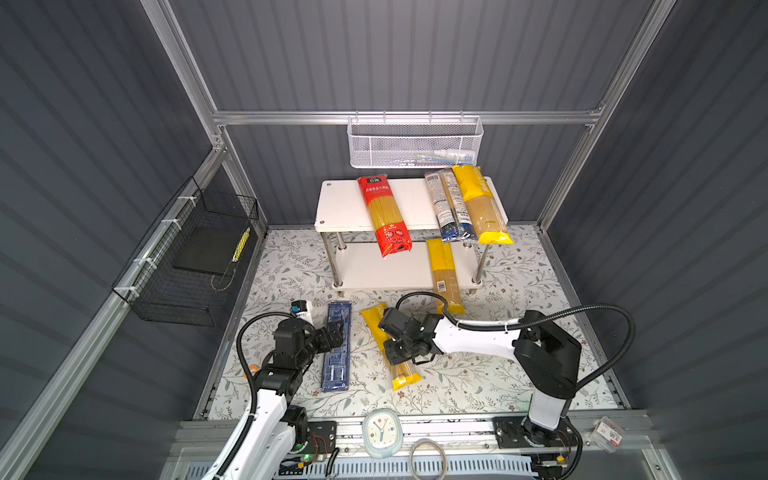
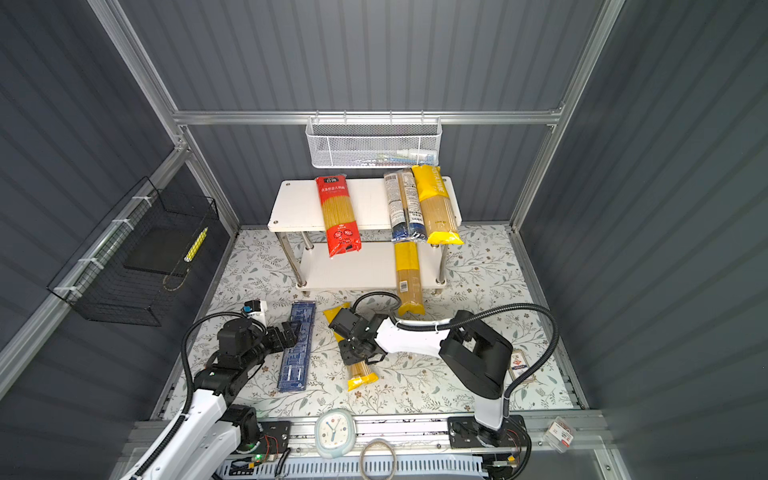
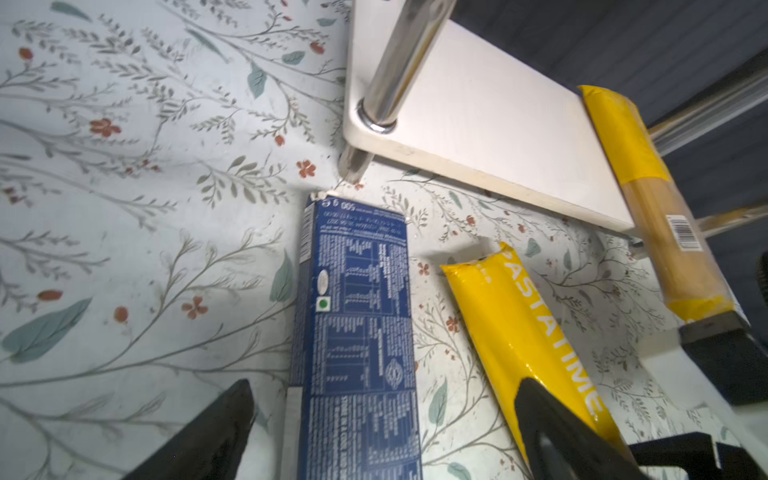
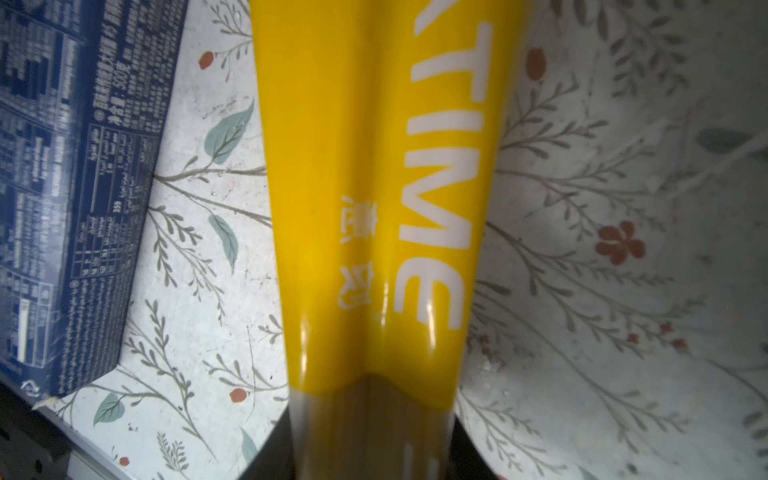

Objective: Place and organize the pasta boxes and bags onto the shelf
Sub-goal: 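Lift the PASTATIME bag and swing it toward the shelf's lower tier, then lower the PASTATIME bag onto the lower tier and open the right gripper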

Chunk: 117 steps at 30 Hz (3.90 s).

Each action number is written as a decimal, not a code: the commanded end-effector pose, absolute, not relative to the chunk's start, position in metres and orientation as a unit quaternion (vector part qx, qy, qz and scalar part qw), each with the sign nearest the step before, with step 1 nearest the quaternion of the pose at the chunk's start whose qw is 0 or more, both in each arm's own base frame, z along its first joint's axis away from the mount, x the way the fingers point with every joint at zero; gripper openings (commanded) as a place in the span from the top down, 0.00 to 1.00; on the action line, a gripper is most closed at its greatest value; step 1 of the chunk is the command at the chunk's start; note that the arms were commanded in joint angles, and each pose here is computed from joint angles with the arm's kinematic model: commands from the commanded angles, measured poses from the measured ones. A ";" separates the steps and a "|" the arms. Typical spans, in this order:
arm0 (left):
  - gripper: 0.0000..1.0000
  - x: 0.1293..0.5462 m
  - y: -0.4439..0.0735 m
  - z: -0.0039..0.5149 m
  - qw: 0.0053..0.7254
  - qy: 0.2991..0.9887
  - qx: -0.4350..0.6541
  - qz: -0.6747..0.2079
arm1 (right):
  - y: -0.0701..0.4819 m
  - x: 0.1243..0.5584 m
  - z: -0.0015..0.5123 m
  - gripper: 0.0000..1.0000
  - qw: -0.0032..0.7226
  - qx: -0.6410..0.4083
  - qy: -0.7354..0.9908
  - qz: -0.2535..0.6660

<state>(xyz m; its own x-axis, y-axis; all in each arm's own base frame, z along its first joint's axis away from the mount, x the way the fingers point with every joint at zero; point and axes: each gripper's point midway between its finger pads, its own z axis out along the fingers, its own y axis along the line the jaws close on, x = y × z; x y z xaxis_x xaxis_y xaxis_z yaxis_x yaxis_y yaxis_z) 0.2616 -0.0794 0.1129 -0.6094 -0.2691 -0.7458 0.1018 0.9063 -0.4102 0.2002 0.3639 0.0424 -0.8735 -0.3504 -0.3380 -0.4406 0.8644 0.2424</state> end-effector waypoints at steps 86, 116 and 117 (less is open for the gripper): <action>0.01 0.265 -0.100 0.118 0.455 0.854 0.004 -0.253 | 0.344 0.432 0.167 0.70 0.384 -0.009 0.881 0.276; 0.01 0.266 -0.099 0.117 0.454 0.855 0.002 -0.250 | 0.355 0.370 0.167 0.22 0.386 -0.082 0.883 0.254; 0.01 0.266 -0.099 0.117 0.454 0.855 0.001 -0.250 | 0.358 0.361 0.165 0.22 0.385 -0.098 0.883 0.249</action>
<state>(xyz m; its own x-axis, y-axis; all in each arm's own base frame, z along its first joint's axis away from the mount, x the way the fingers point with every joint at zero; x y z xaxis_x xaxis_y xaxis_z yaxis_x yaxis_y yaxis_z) 0.2672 -0.0980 0.1203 -0.5854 -0.2355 -0.7758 0.2229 0.8733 -0.4332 0.3803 0.3522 0.1694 -0.7070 0.0951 -0.7007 -0.3114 0.8479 0.4292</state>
